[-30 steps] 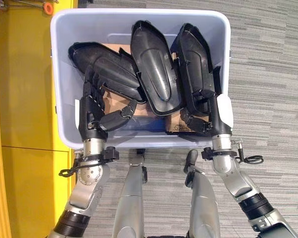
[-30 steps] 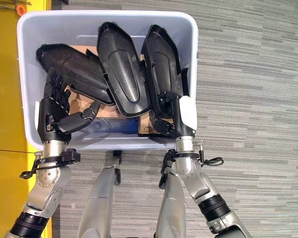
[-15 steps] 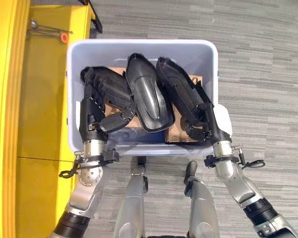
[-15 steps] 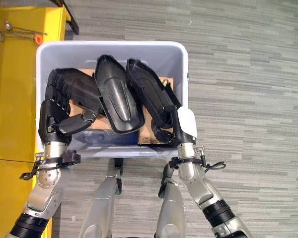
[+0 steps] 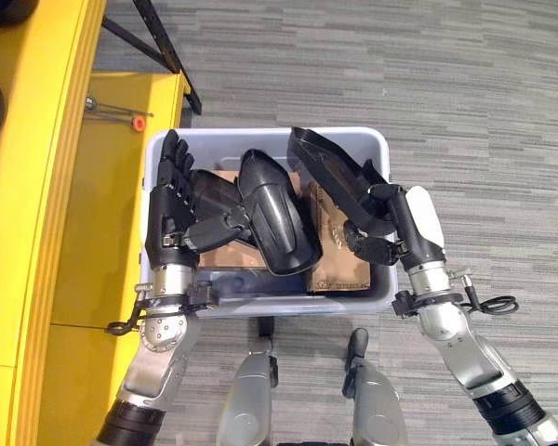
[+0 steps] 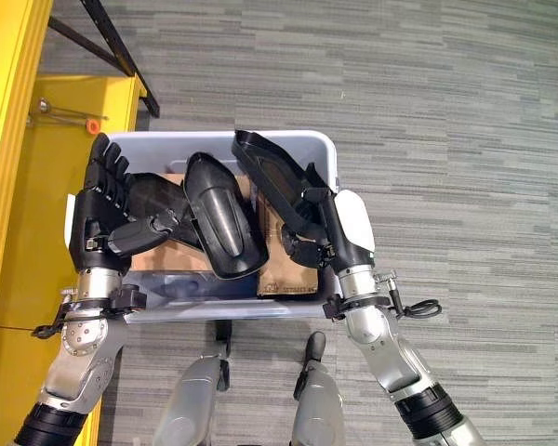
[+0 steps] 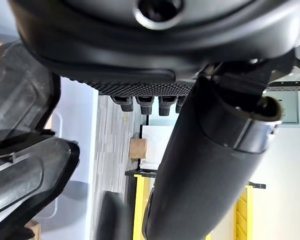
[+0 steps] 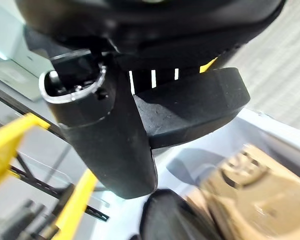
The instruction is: Move parts from the plastic box to the shelf.
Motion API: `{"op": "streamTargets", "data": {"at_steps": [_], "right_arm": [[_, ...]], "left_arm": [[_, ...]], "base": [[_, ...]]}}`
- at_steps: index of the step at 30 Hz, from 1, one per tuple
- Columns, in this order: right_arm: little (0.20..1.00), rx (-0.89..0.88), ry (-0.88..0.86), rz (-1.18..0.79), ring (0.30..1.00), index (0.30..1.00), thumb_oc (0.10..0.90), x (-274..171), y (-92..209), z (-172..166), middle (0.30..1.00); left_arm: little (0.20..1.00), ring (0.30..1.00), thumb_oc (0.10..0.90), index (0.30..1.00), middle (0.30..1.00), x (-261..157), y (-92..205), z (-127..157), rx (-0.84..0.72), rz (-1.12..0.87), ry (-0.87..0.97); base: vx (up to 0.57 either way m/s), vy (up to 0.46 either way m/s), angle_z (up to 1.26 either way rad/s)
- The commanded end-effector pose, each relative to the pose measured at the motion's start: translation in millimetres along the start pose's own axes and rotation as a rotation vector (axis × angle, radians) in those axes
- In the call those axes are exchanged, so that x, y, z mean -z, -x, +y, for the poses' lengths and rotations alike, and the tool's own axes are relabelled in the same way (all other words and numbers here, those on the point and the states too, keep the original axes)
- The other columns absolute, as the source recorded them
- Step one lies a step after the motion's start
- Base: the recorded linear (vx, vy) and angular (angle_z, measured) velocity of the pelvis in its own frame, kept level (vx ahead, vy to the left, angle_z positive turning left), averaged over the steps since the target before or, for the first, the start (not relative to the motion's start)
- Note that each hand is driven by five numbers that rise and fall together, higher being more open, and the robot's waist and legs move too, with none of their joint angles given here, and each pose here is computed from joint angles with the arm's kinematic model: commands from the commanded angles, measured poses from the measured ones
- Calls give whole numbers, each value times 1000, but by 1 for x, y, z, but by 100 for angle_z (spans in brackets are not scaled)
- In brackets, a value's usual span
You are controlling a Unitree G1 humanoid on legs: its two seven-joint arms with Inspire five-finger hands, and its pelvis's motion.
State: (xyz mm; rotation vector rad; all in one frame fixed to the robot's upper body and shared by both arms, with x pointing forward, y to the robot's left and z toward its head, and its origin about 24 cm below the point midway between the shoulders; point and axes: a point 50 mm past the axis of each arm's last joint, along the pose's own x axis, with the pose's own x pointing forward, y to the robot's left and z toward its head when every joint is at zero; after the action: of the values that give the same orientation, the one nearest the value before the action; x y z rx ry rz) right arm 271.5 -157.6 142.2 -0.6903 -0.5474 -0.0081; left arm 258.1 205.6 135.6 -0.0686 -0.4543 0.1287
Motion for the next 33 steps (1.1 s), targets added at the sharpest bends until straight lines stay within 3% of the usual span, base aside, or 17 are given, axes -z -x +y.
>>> {"op": "streamTargets", "data": {"at_steps": [1,20,33], "right_arm": [[300,133,-91,-239,300,300,400,-38,-9,-21,300],[300,170,-18,-220,300,300,400,-30,-10,-42,300],[300,197,-2,-318,300,300,400,-45,-31,-51,300]], "left_arm": [[1000,1000,900,1000,1000,-25,0,4,38,-146,0],[1000,1000,900,1000,1000,6,19,12,57,31,-19],[1000,1000,900,1000,1000,8,29,14,16,63,19]], "base": [[69,-44,-3],[32,-84,-3],[-123,-188,5]]}}
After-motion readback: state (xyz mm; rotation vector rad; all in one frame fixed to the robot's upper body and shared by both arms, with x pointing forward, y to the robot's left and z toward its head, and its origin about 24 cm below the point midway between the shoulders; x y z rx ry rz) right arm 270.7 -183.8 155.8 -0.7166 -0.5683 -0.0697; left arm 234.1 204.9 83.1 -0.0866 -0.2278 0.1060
